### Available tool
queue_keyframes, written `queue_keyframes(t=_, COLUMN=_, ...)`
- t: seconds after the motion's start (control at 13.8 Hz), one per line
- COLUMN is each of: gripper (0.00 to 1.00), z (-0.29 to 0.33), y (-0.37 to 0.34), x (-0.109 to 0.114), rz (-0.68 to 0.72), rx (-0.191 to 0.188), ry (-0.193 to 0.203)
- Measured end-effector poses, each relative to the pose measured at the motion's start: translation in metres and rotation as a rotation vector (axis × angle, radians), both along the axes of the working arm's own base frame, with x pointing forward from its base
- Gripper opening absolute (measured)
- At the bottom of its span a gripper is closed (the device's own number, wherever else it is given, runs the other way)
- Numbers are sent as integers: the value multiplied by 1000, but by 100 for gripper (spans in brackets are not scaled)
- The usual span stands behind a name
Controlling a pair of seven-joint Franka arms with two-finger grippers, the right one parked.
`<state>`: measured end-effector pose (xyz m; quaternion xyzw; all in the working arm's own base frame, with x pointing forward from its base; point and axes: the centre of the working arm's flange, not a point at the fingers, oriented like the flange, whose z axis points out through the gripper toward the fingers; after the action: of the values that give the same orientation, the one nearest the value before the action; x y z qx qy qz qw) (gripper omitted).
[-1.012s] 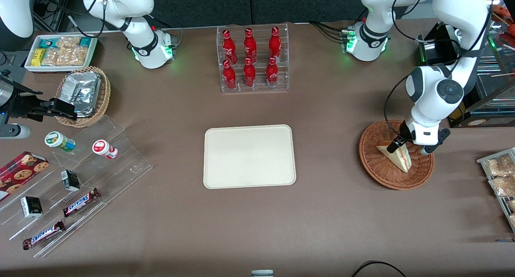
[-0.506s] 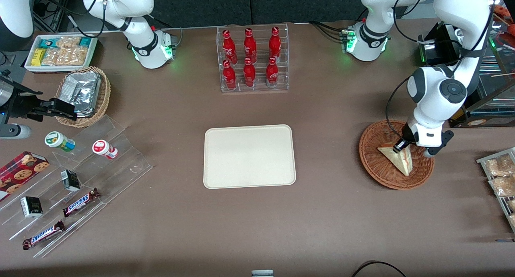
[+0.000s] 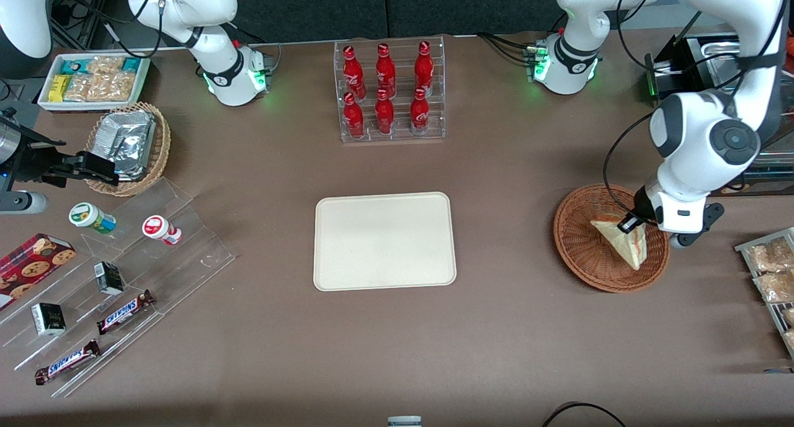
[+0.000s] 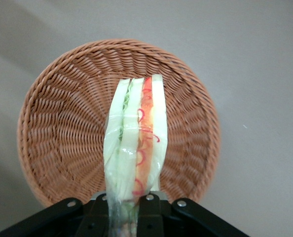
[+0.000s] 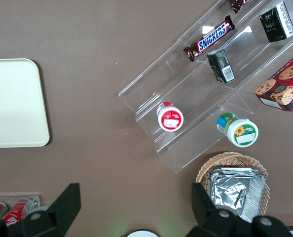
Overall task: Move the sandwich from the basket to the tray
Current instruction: 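Lift the sandwich and carry it over the white tray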
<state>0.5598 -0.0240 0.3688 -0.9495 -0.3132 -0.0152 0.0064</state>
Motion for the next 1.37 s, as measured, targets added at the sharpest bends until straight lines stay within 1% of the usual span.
queue_keyframes(t=0.29, gripper=15, z=55, y=-57, x=9, rz=-93, rx=-1, ry=34)
queue_keyframes(t=0.58, gripper=15, z=97, y=-123, x=2, rz=-194, rx=-2, ry=59)
queue_keyframes(t=0.8, gripper=15, z=126, y=-204, x=-21, rz=-244, rx=-12, ry=44)
queue_keyframes(t=0.87, gripper=15, z=129, y=-229, x=-31, rz=-282, rx=-9, ry=38)
queue_keyframes(t=1.01, gripper=15, z=129, y=-268, x=-50, rz=-342, rx=13, ry=28)
queue_keyframes(t=1.08, gripper=15, z=129, y=-284, x=-58, rz=-362, rx=16, ry=25)
queue_keyframes(t=1.23, gripper=15, z=126, y=-310, x=-67, rz=-401, rx=12, ry=25)
queue_keyframes(t=1.37, gripper=15, z=111, y=-329, x=-69, rz=-418, rx=28, ry=24)
